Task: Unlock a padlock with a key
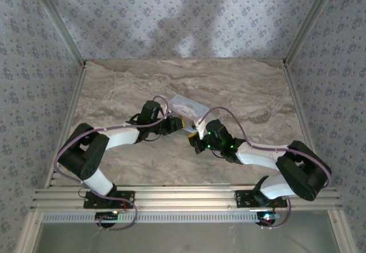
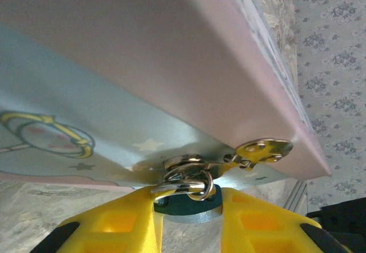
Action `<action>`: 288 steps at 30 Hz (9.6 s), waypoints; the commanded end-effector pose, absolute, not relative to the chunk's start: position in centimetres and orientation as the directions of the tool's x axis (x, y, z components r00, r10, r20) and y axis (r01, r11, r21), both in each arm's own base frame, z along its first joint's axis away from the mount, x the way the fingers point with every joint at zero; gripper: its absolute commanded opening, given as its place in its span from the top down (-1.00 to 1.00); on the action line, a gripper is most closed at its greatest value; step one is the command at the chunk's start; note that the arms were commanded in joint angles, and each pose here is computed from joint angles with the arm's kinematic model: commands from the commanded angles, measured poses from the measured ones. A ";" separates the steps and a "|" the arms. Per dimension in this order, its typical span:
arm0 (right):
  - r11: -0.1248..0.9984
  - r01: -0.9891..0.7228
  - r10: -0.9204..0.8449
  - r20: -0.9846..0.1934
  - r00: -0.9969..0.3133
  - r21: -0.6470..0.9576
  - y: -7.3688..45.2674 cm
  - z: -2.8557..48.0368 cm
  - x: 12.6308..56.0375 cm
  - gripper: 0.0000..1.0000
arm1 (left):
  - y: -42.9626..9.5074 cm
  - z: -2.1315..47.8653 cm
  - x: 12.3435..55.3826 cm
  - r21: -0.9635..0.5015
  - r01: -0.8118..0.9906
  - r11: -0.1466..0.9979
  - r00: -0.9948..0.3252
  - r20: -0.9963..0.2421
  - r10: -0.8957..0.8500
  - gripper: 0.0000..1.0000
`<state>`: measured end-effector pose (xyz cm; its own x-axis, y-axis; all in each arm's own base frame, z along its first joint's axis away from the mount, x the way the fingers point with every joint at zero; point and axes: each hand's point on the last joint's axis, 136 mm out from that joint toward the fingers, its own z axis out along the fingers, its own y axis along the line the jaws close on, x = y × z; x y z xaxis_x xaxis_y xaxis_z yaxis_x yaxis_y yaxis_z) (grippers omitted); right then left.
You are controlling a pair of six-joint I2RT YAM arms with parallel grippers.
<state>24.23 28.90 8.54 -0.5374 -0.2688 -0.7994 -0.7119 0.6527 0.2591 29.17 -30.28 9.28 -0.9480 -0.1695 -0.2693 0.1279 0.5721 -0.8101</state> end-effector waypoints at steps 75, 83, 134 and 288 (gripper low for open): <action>0.724 -0.637 -0.186 -0.815 -0.549 0.264 29.9 8.9 28.7 1.00 | -30.9 9.4 28.7 -0.818 0.104 0.566 -0.949 -0.251 -0.189 0.51; 0.712 -0.651 -0.154 -0.846 -0.511 0.264 30.2 10.2 29.4 1.00 | -31.0 9.4 28.6 -0.819 0.103 0.564 -0.950 -0.249 -0.187 0.51; 0.706 -0.595 -0.036 -0.819 -0.572 0.385 29.9 4.7 29.6 1.00 | -31.2 7.0 28.9 -0.822 0.020 0.569 -0.958 -0.178 -0.224 0.00; 0.345 -0.692 -0.711 -0.658 0.248 -0.634 31.4 8.7 28.1 0.18 | -30.5 10.3 29.3 -0.903 -0.210 0.374 -0.888 0.016 -0.460 1.00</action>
